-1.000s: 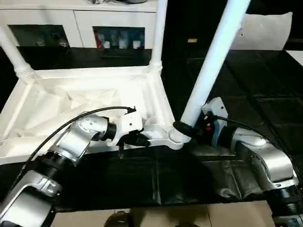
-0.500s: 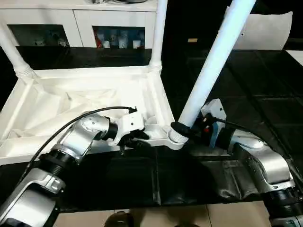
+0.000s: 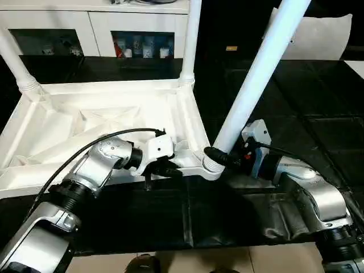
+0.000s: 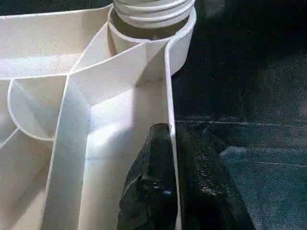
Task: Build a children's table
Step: Insert table leg to table base
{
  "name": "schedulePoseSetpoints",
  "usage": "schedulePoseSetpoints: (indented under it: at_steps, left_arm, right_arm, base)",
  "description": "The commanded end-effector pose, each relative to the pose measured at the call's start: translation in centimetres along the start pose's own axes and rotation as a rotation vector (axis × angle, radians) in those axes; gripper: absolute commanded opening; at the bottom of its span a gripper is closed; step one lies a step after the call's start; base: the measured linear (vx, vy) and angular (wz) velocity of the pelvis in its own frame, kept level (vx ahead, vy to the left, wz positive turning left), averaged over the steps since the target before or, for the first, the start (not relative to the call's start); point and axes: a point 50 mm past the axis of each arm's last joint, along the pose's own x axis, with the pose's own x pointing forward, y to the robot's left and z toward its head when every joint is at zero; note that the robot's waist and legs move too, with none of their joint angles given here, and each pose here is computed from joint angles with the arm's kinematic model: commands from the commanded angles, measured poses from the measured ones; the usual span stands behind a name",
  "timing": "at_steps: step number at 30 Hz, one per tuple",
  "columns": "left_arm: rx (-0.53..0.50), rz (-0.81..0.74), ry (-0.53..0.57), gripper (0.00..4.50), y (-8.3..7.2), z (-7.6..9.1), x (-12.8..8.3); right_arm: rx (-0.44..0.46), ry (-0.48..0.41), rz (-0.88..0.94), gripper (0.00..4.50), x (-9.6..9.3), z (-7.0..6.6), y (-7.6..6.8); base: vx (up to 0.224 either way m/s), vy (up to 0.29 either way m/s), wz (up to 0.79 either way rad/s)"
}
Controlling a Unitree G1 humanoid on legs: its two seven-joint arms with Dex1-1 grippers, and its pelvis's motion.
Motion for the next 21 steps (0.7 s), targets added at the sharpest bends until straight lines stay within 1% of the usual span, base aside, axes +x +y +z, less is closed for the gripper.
schedulePoseSetpoints:
  at_steps: [1,5,6,10,17,21]
  left_arm:
    - [0.022,-0.005,0.039,0.05,0.1,-0.2,-0.2]
    - [0.065,-0.021,0.037,0.02,0.2,0.3,-0.3]
    - [0.086,-0.030,0.032,0.00,0.2,0.7,-0.4]
    - [0.121,-0.043,0.025,0.00,0.2,1.4,-0.3]
    - [0.177,-0.076,0.021,0.00,0.2,2.2,-0.2]
    - [0.196,-0.087,0.019,0.00,0.2,2.4,-0.2]
  right_arm:
    - [0.021,0.063,0.006,1.94,-0.1,-1.2,0.0]
    - [0.003,0.125,0.066,1.94,0.1,-1.5,0.1]
    - [-0.009,0.168,0.095,1.94,0.1,-1.7,0.2]
    - [-0.017,0.233,0.138,1.94,0.1,-2.0,0.2]
    - [-0.032,0.222,0.100,1.94,0.4,-1.9,-0.7]
    - [-0.022,0.207,0.089,1.94,0.5,-1.7,-1.1]
  base:
    - [0.000,0.000,0.00]
    - [0.000,0.000,0.00]
    - [0.000,0.000,0.00]
    - [0.000,0.000,0.00]
    - [0.000,0.000,0.00]
    - [0.000,0.000,0.00]
